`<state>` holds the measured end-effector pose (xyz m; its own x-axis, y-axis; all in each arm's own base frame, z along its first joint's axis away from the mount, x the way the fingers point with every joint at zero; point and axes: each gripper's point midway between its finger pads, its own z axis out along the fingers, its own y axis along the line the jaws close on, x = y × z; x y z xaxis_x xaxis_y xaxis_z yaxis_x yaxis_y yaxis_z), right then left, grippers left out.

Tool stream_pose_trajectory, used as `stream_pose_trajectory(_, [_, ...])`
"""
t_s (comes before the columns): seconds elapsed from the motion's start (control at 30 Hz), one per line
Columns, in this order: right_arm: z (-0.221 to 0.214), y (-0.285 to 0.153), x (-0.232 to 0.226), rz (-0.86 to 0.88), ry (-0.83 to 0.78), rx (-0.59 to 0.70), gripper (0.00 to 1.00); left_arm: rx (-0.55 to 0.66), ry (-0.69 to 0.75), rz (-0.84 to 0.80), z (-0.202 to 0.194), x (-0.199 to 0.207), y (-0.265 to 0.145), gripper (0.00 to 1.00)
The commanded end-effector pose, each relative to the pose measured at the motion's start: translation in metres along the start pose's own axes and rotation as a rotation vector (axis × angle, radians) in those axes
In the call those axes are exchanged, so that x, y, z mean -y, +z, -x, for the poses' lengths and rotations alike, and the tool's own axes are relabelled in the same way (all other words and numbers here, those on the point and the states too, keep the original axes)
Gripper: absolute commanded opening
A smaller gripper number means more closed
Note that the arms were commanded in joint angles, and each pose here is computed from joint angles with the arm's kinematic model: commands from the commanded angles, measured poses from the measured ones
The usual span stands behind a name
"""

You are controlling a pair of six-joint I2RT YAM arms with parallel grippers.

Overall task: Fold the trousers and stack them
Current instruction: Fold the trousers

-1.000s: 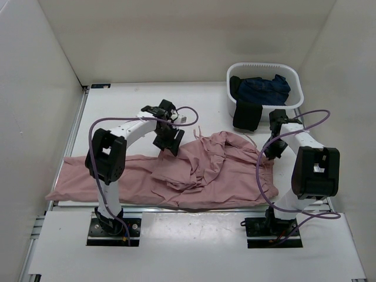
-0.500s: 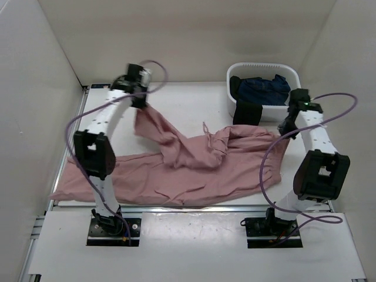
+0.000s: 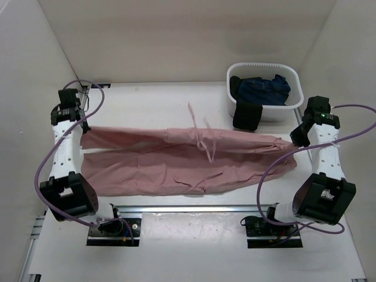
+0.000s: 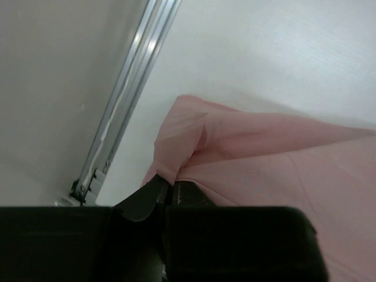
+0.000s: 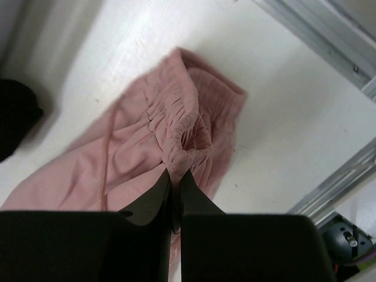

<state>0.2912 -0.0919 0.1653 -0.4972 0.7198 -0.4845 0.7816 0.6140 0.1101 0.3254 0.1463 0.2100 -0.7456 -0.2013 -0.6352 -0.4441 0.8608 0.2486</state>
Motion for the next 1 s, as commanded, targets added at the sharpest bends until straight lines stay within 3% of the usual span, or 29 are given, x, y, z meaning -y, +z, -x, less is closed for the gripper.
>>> stream_pose_trajectory(0.0, [-0.001, 0.004, 0.014, -0.034, 0.017, 0.018, 0.0, 0.0, -0.039, 0.071, -0.03, -0.026, -0.007, 0.14])
stream_pose_trajectory(0.2, [-0.033, 0.012, 0.023, -0.023, 0.063, -0.057, 0.0, -0.067, -0.07, 0.079, -0.109, -0.035, -0.008, 0.14])
stream_pose_trajectory(0.37, [-0.04, 0.013, 0.025, -0.014, 0.07, -0.079, 0.0, -0.044, -0.102, 0.091, -0.121, -0.039, -0.003, 0.14])
stream_pose_trajectory(0.5, [-0.002, 0.008, -0.002, 0.037, 0.088, -0.056, 0.0, 0.079, -0.136, 0.076, -0.064, -0.043, -0.004, 0.14])
stream_pose_trajectory(0.53, [0.023, -0.008, -0.015, 0.071, 0.098, -0.008, 0.0, 0.144, -0.153, 0.065, -0.022, -0.046, -0.009, 0.14])
stream_pose_trajectory(0.6, [0.04, -0.014, -0.027, 0.088, 0.111, -0.001, 0.0, 0.205, -0.169, 0.068, 0.018, -0.052, -0.016, 0.14])
stream_pose_trajectory(0.67, [0.052, -0.03, -0.031, 0.107, 0.116, 0.026, 0.0, 0.257, -0.185, 0.084, 0.048, -0.061, -0.029, 0.14])
stream_pose_trajectory(0.73, [0.044, -0.038, -0.031, 0.134, 0.126, 0.01, 0.0, 0.266, -0.189, 0.094, 0.049, -0.064, -0.033, 0.14])
stream_pose_trajectory(0.97, [-0.051, -0.012, 0.021, 0.064, 0.178, -0.141, 0.0, 0.096, -0.206, 0.172, -0.07, -0.078, -0.025, 0.14])
